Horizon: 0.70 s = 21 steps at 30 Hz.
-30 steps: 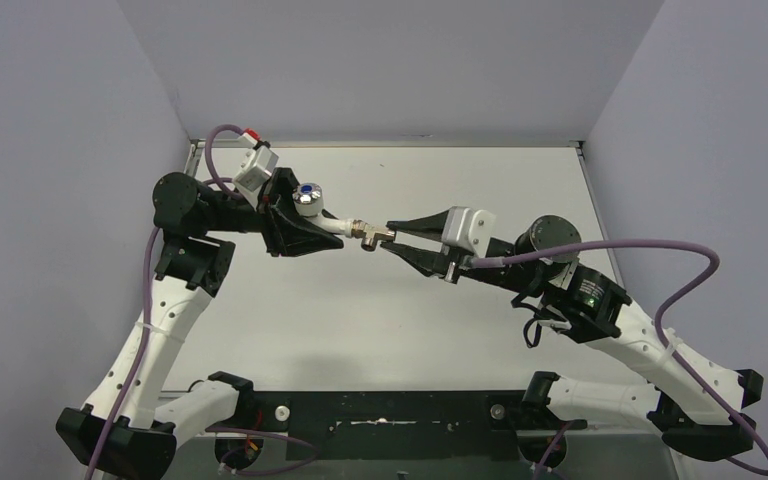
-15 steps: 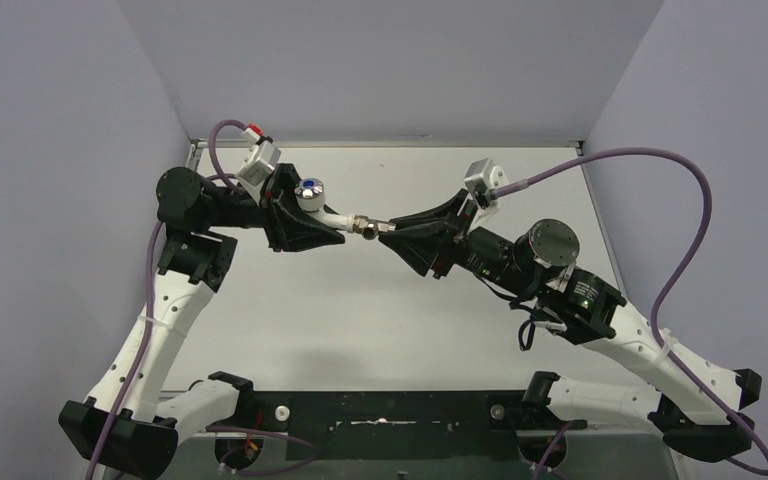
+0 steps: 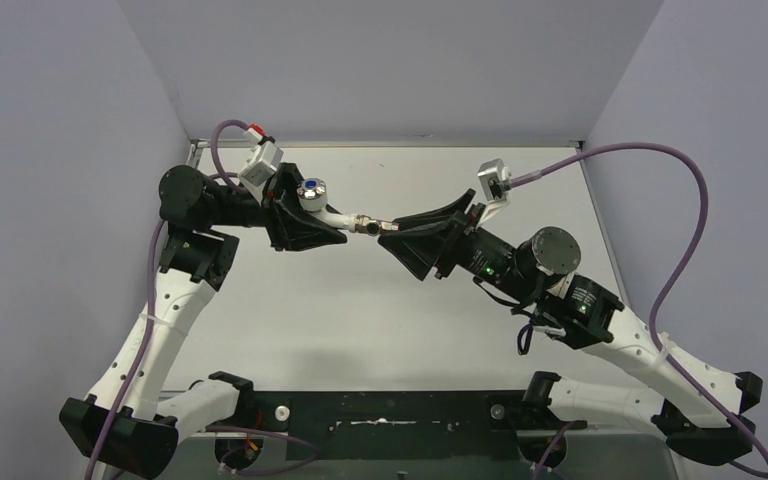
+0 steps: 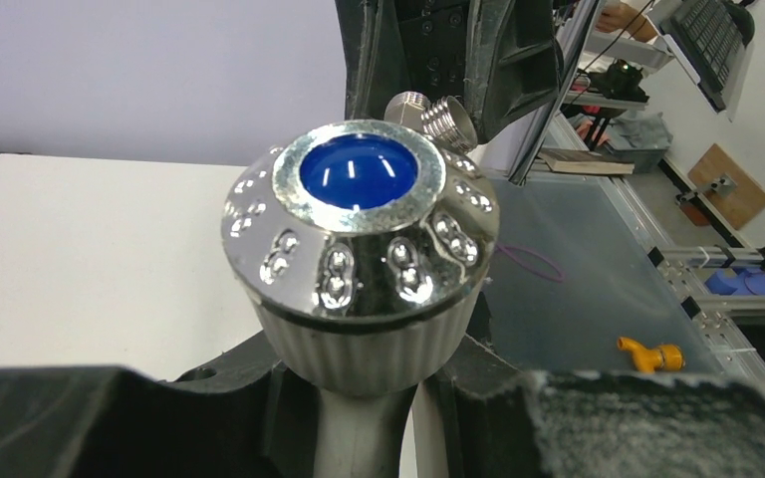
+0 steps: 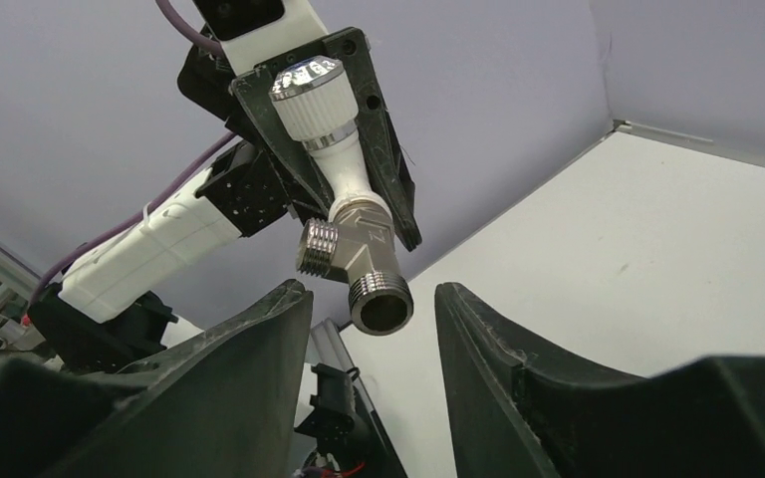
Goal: Install the water faucets
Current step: Screw the water faucet onto the adaptor.
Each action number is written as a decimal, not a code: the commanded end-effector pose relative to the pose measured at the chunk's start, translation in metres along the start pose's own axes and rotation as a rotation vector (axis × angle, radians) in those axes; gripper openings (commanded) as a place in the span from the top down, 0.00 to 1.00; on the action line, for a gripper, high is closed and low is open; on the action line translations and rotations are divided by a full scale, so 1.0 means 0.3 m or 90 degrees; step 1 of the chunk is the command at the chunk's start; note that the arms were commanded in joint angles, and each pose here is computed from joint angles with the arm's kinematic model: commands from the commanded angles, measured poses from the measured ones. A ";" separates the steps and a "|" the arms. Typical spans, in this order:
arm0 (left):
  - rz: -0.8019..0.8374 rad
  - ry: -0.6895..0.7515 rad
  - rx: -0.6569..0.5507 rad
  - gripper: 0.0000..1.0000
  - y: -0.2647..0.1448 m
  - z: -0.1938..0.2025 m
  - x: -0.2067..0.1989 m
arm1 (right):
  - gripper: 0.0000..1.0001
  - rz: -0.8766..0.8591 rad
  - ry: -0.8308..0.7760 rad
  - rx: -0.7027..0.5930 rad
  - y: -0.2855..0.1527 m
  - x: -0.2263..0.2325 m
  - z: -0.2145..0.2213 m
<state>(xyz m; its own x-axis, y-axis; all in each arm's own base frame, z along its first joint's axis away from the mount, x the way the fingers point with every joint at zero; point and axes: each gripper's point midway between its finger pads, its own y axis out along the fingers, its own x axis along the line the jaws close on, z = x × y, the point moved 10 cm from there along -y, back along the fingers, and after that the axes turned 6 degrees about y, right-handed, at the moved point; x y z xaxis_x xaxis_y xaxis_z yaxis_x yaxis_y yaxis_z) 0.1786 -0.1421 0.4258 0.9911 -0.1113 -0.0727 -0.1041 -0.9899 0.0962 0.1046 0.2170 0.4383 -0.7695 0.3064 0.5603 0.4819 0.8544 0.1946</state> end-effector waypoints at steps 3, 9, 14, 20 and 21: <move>-0.002 0.065 -0.018 1.00 0.006 -0.069 -0.020 | 0.46 -0.075 -0.070 -0.122 -0.084 0.051 -0.090; -0.002 0.060 -0.018 1.00 0.005 -0.069 -0.022 | 0.44 -0.082 -0.264 -0.131 -0.143 0.033 -0.115; -0.003 0.056 -0.017 1.00 0.004 -0.065 -0.026 | 0.41 -0.122 -0.551 -0.080 -0.162 0.018 -0.143; -0.003 0.051 -0.018 1.00 0.004 -0.069 -0.031 | 0.39 -0.195 -0.797 -0.020 -0.140 0.024 -0.176; -0.003 0.051 -0.018 1.00 0.003 -0.069 -0.034 | 0.39 -0.206 -0.820 -0.012 -0.130 0.026 -0.179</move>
<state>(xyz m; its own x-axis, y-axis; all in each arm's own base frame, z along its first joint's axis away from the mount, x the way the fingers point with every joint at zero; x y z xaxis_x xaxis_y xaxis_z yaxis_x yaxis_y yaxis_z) 0.1796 -0.1426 0.4252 0.9910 -0.1112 -0.0750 -0.1038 -0.9900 0.0957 0.0980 0.1603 0.4660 -0.8423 0.3868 -0.3755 0.2994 0.9149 0.2707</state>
